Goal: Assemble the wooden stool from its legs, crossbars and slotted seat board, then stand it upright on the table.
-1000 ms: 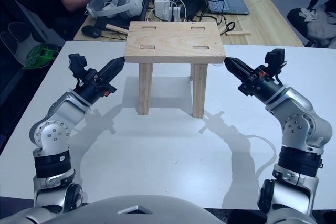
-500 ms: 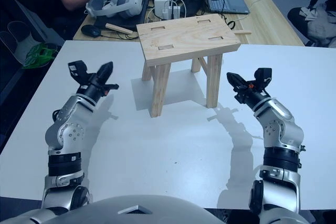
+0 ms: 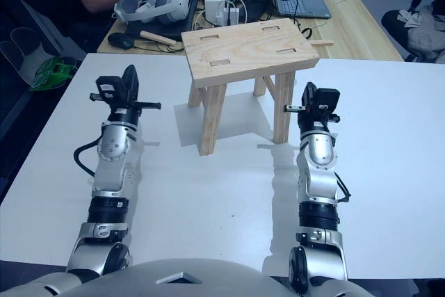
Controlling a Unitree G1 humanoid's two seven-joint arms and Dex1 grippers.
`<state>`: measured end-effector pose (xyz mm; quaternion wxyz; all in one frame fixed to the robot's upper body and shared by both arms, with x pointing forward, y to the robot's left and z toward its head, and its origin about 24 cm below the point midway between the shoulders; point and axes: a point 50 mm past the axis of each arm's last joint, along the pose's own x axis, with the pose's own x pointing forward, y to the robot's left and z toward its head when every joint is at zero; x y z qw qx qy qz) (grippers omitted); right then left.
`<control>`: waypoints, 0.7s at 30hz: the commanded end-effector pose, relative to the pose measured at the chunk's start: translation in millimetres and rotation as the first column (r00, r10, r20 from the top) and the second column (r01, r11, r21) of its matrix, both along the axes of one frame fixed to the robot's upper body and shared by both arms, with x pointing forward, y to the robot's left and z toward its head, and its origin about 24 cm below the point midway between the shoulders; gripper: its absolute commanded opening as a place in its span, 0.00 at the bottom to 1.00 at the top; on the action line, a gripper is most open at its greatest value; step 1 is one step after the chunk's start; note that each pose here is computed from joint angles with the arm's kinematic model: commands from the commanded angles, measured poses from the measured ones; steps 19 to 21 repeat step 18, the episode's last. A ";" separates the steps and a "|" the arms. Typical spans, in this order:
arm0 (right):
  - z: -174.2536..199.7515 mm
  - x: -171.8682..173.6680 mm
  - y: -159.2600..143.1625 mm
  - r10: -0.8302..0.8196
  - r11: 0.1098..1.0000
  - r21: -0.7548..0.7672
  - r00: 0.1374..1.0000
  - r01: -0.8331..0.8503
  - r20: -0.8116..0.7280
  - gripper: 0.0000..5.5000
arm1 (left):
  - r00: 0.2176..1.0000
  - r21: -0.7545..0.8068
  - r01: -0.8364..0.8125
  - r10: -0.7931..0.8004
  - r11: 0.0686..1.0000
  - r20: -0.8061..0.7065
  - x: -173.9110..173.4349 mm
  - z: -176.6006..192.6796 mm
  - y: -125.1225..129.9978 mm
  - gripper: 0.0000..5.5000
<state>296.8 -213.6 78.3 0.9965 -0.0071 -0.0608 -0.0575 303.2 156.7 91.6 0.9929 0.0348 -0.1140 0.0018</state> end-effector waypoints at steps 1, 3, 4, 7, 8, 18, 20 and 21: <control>-2.5 3.8 1.3 -0.002 1.000 0.030 1.000 0.003 -0.012 0.01 | 0.998 -0.002 -0.046 0.046 0.999 -0.031 0.8 -8.0 6.5 0.00; -0.7 4.5 2.5 -0.001 0.999 0.034 1.000 0.001 -0.016 0.01 | 0.999 -0.003 -0.030 0.030 1.000 -0.016 0.8 -4.4 4.1 0.00; 1.2 5.1 2.8 -0.004 0.999 0.039 1.000 0.004 -0.015 0.01 | 1.000 -0.010 -0.025 0.025 1.000 -0.011 1.5 -2.4 4.3 0.00; 6.7 6.4 4.4 -0.009 0.999 0.053 1.000 0.010 -0.006 0.01 | 1.000 -0.019 -0.011 0.011 1.000 -0.004 3.4 1.5 4.2 0.00; 7.4 6.6 4.9 -0.008 0.998 0.056 1.000 0.009 -0.006 0.01 | 1.000 -0.019 -0.007 0.007 1.000 -0.002 3.5 2.1 4.3 0.00; 7.4 12.4 4.6 0.013 0.997 0.078 1.000 -0.012 -0.019 0.01 | 1.000 -0.070 -0.014 0.012 0.997 -0.022 7.0 0.4 2.5 0.00; 7.4 12.4 4.6 0.013 0.997 0.078 1.000 -0.012 -0.019 0.01 | 1.000 -0.070 -0.014 0.012 0.997 -0.022 7.0 0.4 2.5 0.00; 7.4 12.4 4.6 0.013 0.997 0.078 1.000 -0.012 -0.019 0.01 | 1.000 -0.070 -0.014 0.012 0.997 -0.022 7.0 0.4 2.5 0.00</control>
